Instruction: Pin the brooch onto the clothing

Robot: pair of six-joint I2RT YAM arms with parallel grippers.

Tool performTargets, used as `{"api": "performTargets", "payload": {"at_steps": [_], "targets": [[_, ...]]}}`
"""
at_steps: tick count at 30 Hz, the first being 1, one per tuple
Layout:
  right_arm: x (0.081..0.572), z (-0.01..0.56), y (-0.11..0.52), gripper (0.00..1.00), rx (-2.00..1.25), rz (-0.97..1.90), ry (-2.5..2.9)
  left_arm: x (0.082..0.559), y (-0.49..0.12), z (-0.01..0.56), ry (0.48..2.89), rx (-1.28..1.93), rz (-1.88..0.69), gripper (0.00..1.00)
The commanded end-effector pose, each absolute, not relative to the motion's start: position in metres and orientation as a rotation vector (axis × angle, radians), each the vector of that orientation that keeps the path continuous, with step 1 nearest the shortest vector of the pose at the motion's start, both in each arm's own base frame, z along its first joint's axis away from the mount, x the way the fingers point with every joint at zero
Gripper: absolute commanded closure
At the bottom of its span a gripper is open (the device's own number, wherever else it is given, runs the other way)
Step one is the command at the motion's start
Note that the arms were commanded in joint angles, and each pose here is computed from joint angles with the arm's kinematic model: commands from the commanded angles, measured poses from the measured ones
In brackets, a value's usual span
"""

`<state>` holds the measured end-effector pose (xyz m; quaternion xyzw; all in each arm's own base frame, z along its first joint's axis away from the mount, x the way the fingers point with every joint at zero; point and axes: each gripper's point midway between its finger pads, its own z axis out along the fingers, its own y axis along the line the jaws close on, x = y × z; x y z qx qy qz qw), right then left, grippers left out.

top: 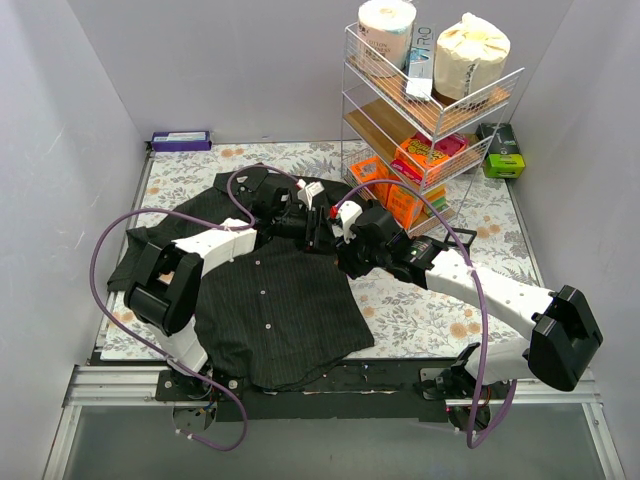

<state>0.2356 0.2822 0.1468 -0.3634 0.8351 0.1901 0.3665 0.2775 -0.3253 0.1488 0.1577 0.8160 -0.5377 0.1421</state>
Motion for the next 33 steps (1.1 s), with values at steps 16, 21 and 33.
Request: {"api": "performTargets", "payload": {"at_steps": [16,21,33], "targets": [[0.249,0.173,0.289,0.88,-0.884,0.485,2.04,0.267,-0.338,0.166,2.299,0.534,-1.68,1.0],[0.25,0.173,0.287,0.84,-0.875,0.471,2.043,0.269,-0.338,0.168,2.282,0.528,-1.679,1.0],[0.251,0.181,0.286,0.32,-0.869,0.303,1.999,0.287,-0.327,0.155,2.311,0.39,-1.574,1.0]]}}
